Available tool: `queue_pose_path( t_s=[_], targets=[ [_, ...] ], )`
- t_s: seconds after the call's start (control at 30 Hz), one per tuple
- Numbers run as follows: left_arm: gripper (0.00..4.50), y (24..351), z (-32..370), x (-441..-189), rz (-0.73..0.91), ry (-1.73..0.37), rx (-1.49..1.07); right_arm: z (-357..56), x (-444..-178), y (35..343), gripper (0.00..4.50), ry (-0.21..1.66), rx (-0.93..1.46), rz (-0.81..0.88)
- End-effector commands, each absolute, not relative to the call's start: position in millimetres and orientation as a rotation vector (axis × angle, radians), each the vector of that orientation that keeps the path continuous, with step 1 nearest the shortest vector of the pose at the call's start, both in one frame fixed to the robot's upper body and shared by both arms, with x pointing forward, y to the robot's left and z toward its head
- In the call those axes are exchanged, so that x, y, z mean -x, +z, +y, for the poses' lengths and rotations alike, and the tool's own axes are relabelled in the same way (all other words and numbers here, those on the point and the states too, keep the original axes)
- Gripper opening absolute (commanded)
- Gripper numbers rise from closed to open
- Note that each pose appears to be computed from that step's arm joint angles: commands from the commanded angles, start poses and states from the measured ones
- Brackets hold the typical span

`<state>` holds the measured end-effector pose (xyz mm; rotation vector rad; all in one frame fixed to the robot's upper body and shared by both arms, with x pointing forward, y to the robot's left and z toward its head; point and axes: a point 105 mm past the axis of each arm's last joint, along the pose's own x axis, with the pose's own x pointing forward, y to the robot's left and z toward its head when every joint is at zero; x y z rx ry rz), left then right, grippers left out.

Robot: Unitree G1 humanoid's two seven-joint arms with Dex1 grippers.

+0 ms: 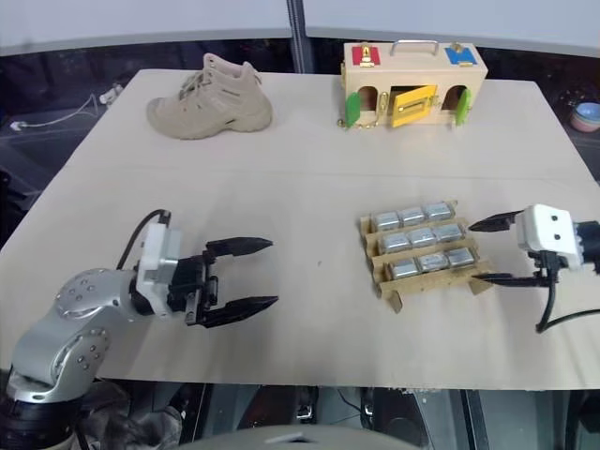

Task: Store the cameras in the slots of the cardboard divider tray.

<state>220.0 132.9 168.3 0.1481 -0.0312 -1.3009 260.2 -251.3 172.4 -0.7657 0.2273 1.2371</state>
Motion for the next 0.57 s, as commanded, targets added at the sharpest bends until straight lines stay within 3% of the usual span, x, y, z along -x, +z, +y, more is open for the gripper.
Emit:
queue_pose_path(
  t_s=[0.03, 0.07, 0.17, 0.27, 0.57],
  targets=[
    [4.5, 171.1, 140.6, -228.2, -0.05, -1.22, -0.122, -229.4, -245.2, 195.7, 4.05, 1.077, 0.555, 0.149],
    [4.5, 171.1, 142.8, -230.1, -0.051, -1.198, -0.107, -224.2, -236.7, 191.5, 4.29, 1.037, 0.495, 0.143],
    [4.5, 170.5, 150.3, -236.7, -0.064, -1.111, -0.088, -225.5, -227.3, 183.7, 4.29, 0.832, 0.458, 0.072],
    [4.5, 165.4, 160.9, -239.8, -0.046, -1.0, -0.113, -242.1, -208.8, 166.9, 4.29, 0.681, 0.358, 0.117],
    [4.5, 146.9, 184.7, -221.5, 0.088, -0.916, -0.112, -286.2, -174.9, 138.9, 4.29, 0.518, 0.354, 0.244]
  ],
)
